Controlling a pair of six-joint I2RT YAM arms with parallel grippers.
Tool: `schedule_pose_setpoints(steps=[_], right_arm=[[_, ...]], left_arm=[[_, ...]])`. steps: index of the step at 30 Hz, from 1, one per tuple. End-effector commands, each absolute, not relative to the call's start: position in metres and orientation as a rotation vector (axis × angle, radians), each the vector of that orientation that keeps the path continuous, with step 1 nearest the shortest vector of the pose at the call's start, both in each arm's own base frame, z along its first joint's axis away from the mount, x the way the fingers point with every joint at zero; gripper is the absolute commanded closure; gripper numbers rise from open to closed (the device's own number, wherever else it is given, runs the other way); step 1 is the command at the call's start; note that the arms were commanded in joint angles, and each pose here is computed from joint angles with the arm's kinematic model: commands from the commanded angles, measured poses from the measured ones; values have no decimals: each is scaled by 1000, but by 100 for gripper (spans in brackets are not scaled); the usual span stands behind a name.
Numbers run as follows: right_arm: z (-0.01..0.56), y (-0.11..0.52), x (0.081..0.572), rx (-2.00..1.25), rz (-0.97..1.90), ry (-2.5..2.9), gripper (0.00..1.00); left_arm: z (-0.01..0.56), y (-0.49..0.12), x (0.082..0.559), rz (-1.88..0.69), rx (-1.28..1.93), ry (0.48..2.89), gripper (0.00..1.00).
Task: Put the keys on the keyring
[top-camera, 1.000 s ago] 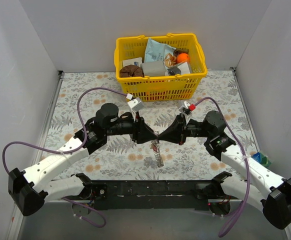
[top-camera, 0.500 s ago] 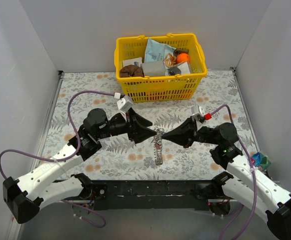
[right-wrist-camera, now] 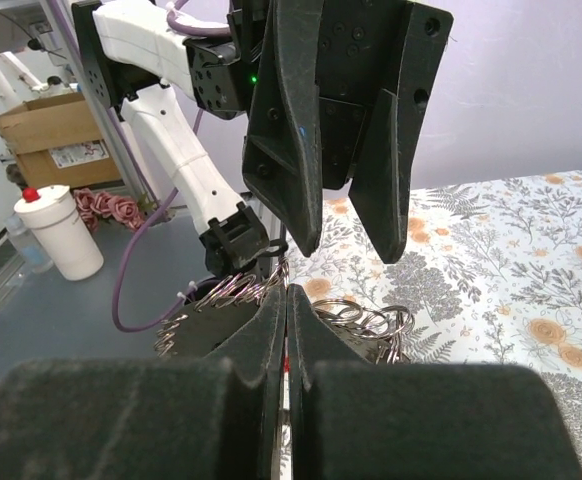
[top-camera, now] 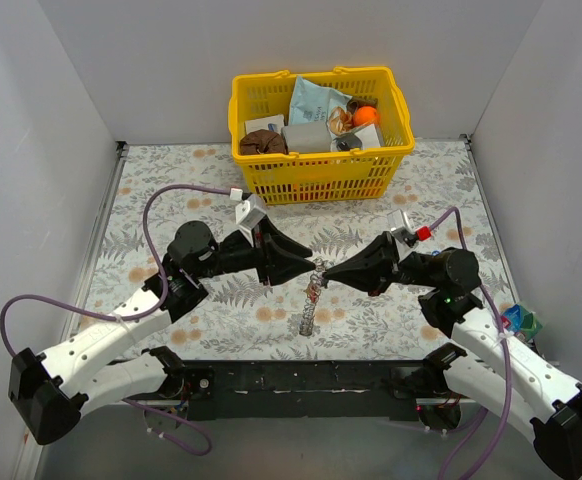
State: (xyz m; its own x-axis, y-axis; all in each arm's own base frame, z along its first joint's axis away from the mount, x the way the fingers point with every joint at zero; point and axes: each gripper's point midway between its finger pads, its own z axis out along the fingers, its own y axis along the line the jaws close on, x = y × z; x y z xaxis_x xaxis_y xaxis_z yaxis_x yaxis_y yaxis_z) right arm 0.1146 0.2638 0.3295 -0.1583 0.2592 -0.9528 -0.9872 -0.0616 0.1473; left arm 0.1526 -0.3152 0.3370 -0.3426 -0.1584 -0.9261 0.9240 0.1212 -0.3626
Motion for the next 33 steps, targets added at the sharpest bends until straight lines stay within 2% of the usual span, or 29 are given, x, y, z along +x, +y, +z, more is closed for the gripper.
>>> schedule_pose_setpoints(steps=[1,8,20,33], right_arm=[[362,260,103,-987,1455,954,99],[362,259,102,-989,1456,956,99],[365,260,109,-956,1436,974,99],[360,260,117,-921,1422,1010,99]], left_arm=[[342,-313,152,-1402,801,1381,63],[342,-308,152,-1359,805,1345,64],[303,-319,141,-1438,930,1458,65],[318,-313,119,-1521,979,1387,66]])
